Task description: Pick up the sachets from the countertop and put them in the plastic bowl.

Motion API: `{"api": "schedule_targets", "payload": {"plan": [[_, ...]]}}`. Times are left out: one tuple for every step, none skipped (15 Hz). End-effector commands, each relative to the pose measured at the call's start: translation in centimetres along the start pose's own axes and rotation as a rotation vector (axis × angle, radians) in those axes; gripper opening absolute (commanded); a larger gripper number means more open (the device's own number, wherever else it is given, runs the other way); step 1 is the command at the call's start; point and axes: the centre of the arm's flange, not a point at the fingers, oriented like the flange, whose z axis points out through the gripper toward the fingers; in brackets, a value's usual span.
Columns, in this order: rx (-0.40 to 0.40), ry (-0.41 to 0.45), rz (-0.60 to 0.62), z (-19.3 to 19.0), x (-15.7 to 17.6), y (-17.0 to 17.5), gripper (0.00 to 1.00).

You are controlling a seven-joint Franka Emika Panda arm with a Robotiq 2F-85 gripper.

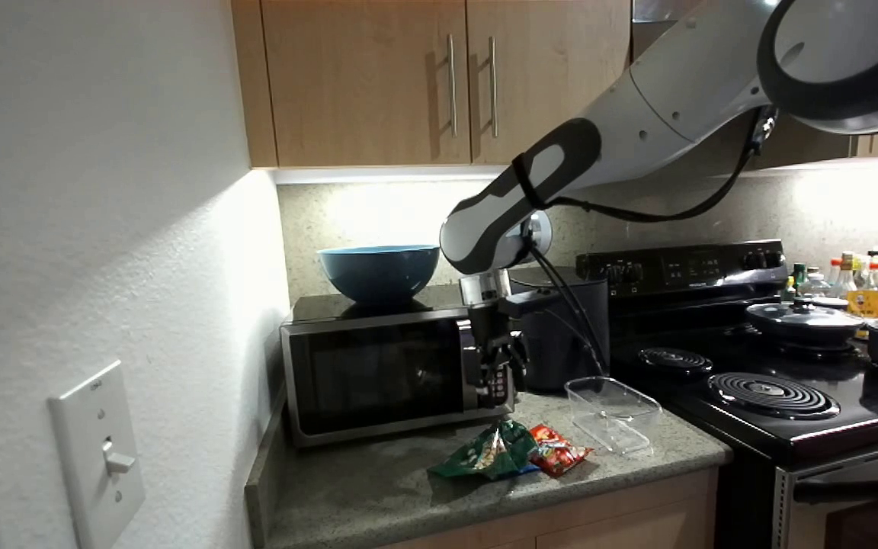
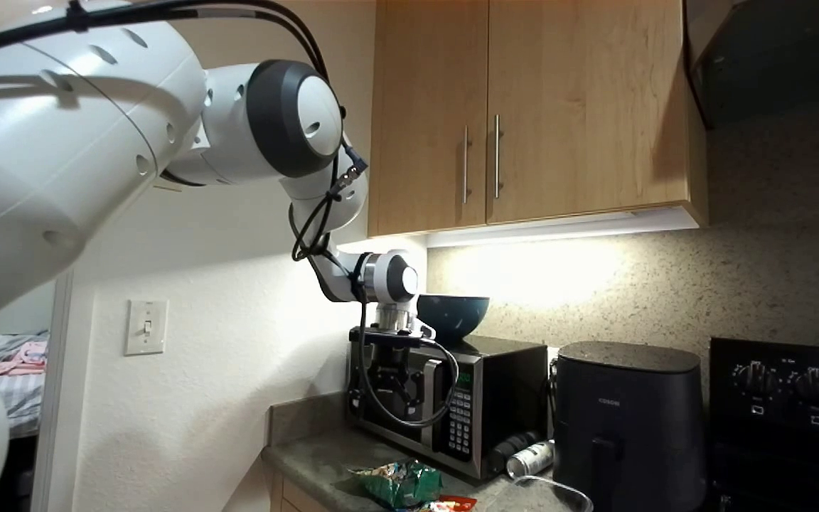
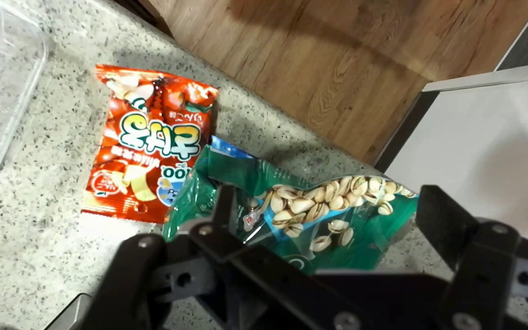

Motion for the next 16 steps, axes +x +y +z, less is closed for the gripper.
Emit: {"api": "schedule_targets", "payload": {"plan": [[0.0, 0.0, 0.001, 0.0, 0.1, 0.1, 1.0], [0.0, 0.001, 0.001, -0.1, 0.2, 0.1, 1.0], [0.001, -0.008, -0.008, 0.8, 1.1, 0.2, 1.0], [-0.001, -0.019, -0.016, 1.6, 2.0, 0.4, 1.0], [-0.011, -0.044, -0.005, 2.9, 3.1, 0.7, 1.0], [-0.016, -0.062, -0.006, 3.9, 3.9, 0.8, 1.0], [-0.029, -0.08, -0.006, 4.8, 4.7, 0.8, 1.0], [-0.045, -0.096, -0.006, 5.8, 5.3, 0.9, 1.0], [-0.052, -0.11, -0.013, 6.6, 5.9, 1.0, 1.0], [-0.06, -0.126, -0.019, 7.4, 6.3, 1.1, 1.0], [-0.066, -0.14, -0.025, 8.1, 6.8, 1.2, 1.0], [-0.07, -0.151, -0.03, 8.6, 7.1, 1.2, 0.93], [-0.073, -0.164, -0.033, 8.9, 7.3, 1.3, 0.74], [-0.07, -0.183, -0.036, 9.2, 7.3, 1.2, 0.67], [-0.065, -0.192, -0.039, 9.3, 7.5, 1.2, 0.6], [-0.061, -0.201, -0.041, 9.4, 7.6, 1.1, 0.53]]}}
